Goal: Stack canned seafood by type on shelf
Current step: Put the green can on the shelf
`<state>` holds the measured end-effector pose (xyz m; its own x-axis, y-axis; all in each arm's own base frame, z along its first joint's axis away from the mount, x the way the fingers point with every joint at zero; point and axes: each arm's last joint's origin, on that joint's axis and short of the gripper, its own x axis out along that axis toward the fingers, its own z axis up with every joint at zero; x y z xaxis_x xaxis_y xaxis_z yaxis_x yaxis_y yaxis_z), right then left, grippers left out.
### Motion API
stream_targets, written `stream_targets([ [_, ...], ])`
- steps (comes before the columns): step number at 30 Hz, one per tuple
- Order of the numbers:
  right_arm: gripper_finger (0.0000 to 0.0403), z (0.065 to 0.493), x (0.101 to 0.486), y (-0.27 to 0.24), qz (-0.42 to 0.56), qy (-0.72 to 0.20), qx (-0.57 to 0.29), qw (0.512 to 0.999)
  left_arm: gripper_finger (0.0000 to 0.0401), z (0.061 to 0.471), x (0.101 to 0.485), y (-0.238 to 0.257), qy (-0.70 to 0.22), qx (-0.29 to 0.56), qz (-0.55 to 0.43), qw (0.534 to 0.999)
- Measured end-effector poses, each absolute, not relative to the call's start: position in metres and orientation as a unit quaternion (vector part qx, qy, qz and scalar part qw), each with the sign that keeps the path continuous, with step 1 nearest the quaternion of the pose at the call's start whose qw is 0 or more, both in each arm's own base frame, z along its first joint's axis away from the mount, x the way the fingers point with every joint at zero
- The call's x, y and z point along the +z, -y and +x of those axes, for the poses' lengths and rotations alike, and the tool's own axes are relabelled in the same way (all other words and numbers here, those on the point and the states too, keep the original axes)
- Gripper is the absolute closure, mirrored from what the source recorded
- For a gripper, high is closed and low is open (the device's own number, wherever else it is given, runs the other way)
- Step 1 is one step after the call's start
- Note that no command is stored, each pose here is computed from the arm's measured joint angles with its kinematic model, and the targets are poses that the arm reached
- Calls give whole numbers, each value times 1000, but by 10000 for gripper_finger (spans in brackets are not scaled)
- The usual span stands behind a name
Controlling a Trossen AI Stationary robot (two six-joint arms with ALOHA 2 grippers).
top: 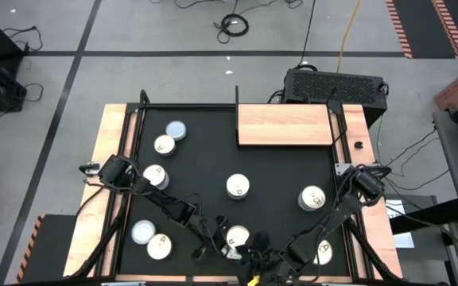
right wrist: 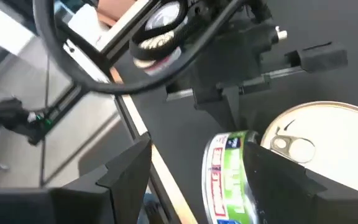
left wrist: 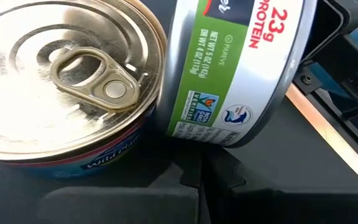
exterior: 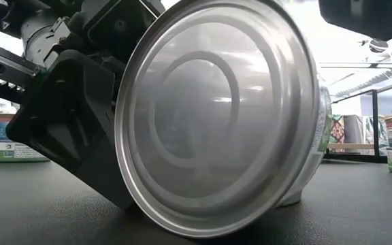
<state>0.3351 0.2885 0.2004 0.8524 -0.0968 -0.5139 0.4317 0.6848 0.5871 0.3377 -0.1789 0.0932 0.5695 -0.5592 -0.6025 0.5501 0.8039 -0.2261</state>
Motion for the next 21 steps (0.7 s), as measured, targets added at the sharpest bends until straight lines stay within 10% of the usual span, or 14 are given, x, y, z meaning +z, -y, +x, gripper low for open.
stream_targets([
  [21, 156, 335, 175, -298, 331, -267, -144, 894, 395, 337, 93, 179, -342, -317, -3, 884],
])
